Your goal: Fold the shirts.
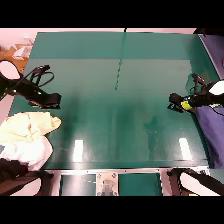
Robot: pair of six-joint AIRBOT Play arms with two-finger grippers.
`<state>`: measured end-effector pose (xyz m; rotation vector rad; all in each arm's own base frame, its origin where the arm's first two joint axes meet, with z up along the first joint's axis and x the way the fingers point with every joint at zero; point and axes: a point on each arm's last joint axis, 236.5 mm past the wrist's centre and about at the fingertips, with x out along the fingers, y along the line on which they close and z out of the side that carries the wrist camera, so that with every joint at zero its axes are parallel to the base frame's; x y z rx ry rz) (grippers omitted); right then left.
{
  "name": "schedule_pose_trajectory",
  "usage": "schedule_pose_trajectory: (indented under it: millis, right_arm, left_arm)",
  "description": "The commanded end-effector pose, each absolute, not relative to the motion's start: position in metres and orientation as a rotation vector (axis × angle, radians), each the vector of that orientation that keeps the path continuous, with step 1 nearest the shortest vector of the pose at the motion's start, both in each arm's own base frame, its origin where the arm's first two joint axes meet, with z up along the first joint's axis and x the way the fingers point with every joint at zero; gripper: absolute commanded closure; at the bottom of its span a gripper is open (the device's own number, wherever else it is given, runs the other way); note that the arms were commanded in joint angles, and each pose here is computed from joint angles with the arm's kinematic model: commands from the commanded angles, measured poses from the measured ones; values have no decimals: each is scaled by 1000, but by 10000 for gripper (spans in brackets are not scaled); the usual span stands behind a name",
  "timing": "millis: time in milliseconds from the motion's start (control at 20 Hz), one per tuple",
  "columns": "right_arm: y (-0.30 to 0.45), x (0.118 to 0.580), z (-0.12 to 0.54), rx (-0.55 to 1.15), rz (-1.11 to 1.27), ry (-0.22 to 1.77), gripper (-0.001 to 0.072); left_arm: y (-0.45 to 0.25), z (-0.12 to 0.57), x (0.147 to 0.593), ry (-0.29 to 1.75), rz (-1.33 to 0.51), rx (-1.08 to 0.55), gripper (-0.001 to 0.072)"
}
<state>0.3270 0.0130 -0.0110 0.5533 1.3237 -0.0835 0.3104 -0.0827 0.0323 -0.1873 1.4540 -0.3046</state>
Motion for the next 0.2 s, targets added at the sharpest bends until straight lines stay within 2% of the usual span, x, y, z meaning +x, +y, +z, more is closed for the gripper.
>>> schedule_pose_trajectory:
  millis: [0, 150]
  right_arm:
    - [19, 326, -12, 554, -68, 1330, 694]
    - [19, 326, -12, 554, -68, 1330, 694]
  left_arm:
    - [-83, 31, 308, 1454, -303, -191, 686]
    - [-83, 31, 308, 1454, -303, -191, 686]
